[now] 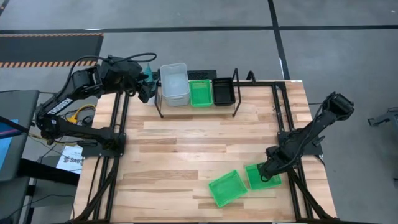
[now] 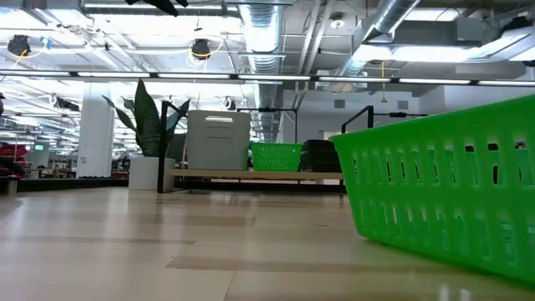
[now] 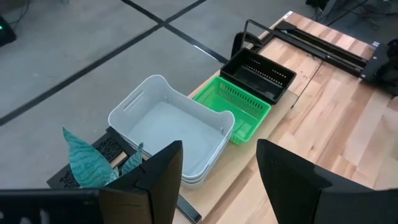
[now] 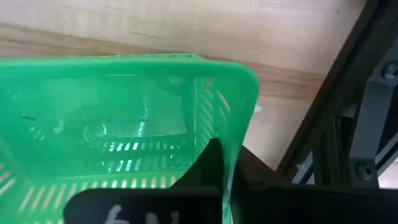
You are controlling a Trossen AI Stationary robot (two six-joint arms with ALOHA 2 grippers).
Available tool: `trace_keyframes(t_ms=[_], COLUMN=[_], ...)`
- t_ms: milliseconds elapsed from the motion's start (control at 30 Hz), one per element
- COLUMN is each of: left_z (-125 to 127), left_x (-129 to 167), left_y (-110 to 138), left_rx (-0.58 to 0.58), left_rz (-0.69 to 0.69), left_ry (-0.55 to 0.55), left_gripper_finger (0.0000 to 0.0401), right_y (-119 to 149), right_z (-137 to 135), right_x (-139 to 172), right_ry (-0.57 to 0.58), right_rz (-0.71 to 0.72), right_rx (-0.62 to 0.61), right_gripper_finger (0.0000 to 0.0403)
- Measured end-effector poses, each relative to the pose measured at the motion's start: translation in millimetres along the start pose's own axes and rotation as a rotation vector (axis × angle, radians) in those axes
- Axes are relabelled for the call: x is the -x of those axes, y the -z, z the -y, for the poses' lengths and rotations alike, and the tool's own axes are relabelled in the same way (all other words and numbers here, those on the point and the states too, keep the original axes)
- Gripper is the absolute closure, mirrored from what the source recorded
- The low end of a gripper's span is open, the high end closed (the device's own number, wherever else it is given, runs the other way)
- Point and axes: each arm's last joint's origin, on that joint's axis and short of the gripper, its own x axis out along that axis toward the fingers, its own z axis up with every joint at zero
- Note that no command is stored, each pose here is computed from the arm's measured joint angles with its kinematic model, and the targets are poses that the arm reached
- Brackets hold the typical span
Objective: Stack baskets on shelf by color
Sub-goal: Stack the right green bin on the green bin on the shelf
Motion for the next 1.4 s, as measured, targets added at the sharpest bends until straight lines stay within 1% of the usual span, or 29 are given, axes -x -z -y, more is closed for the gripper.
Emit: trace_keyframes(t_ms=[133,300,467,633,767,833,933,1000,1100,1167,1267,1333,1400], left_z=[0.0,-0.2,-0.6,-1.3,-1.6,-1.6,-1.7,-1.8,-1.9,-1.9,-1.9,-1.9,-2.0], left_x=[0.0,0.1,0.2,0.5,0.6,0.6,0.6,0.7,0.7,0.7,0.7,0.7,0.7], left_y=[0.1,0.8,2.7,5.3,6.4,6.4,6.4,6.5,6.9,6.9,6.9,6.9,7.4], left_rx=[-0.002,-0.004,-0.003,0.0,0.011,0.026,0.049,0.066,0.088,0.1,0.12,0.129,0.138], left_rz=[-0.001,-0.008,-0.026,-0.052,-0.064,-0.063,-0.063,-0.064,-0.067,-0.067,-0.067,-0.067,-0.071], left_ry=[-0.001,-0.002,-0.006,-0.013,-0.017,-0.018,-0.021,-0.023,-0.025,-0.025,-0.025,-0.026,-0.028], left_gripper_finger=[0.0207,0.0207,0.0207,0.0207,0.0207,0.0207,0.0207,0.0207,0.0207,0.0207,0.0207,0.0207,0.0207], right_y=[-9.6,-33.8,-65.9,-102.8,-141.1,-164.6,-205.5,-235.5,-278.3,-304.7,-336.9,-352.0,-362.1], right_z=[-2.5,0.9,9.5,14.8,16.2,16.0,11.6,4.9,-11.8,-25.7,-50.5,-67.6,-86.8], right_x=[6.3,39.6,97.9,173.5,235.1,263.3,300.2,317.2,331.5,335.1,338.5,337.6,332.4], right_ry=[-0.03,-0.101,-0.219,-0.358,-0.382,-0.355,-0.307,-0.258,-0.138,-0.095,-0.138,-0.173,-0.151], right_rz=[0.039,0.202,0.383,0.632,0.857,0.963,1.062,1.084,1.077,1.051,1.042,1.033,1.011], right_rx=[-0.028,-0.074,-0.062,0.03,0.164,0.231,0.344,0.443,0.68,0.826,0.986,1.075,1.157], right_gripper_finger=[0.0392,0.0396,0.0398,0.0399,0.0399,0.0399,0.0399,0.04,0.04,0.04,0.0397,0.0394,0.0394])
